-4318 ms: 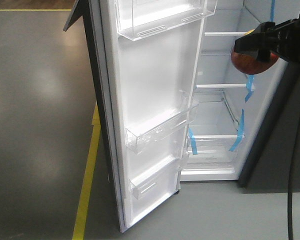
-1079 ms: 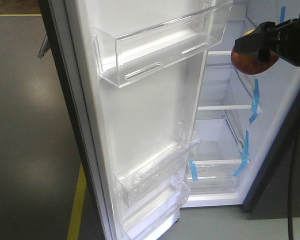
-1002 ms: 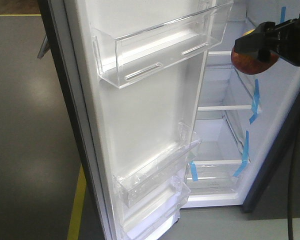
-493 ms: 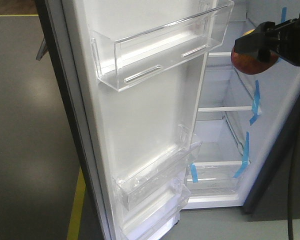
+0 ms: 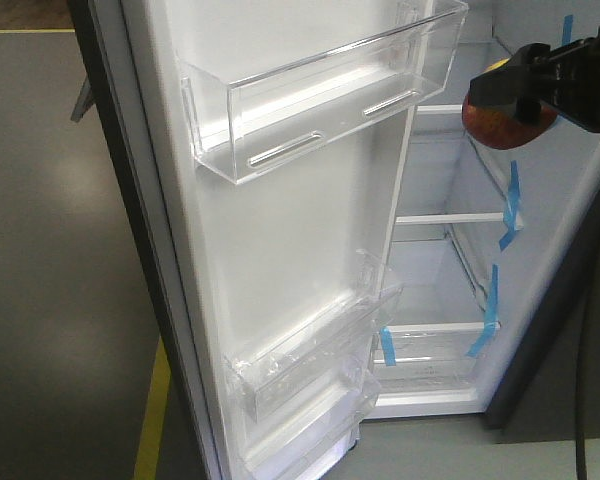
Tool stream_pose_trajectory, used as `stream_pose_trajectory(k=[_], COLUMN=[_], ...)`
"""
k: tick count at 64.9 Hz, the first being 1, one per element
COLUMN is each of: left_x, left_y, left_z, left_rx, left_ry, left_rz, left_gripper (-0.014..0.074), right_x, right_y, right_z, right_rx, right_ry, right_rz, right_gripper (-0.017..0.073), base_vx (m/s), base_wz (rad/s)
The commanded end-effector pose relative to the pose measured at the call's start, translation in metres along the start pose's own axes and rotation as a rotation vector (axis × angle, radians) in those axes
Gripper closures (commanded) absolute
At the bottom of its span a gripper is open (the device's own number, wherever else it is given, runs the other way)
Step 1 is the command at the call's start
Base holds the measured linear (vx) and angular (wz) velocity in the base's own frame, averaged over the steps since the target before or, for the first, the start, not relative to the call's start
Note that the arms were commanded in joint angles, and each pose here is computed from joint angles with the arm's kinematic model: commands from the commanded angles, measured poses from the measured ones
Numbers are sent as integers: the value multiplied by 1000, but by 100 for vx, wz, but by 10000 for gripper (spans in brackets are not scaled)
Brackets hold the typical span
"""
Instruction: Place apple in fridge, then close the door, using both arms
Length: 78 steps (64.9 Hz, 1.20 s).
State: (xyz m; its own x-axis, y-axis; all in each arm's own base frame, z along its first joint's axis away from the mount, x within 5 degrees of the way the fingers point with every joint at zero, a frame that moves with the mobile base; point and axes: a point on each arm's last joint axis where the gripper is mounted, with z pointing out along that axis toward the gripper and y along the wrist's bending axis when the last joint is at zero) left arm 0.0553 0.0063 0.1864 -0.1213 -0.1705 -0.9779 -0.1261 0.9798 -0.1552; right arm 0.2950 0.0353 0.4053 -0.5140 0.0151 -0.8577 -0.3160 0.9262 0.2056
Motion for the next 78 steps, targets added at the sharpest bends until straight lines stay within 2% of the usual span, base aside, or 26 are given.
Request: stream_pose_trajectory(k=[1,78], left_x=[3,3], left_y=[0,0], left_z=[1,1], left_rx=[18,18], left_ry=[-57,-57], left_rz=[-1,-1], left_gripper=[599,599], right_x=[-17,-17], right_y=[5,5], right_z=[-17,-17], right_rx=[11,11], right_ry=[-121,-121], right_rz=[-10,-10], right_gripper=[564,564], base_vx=[0,0], base_wz=[0,0])
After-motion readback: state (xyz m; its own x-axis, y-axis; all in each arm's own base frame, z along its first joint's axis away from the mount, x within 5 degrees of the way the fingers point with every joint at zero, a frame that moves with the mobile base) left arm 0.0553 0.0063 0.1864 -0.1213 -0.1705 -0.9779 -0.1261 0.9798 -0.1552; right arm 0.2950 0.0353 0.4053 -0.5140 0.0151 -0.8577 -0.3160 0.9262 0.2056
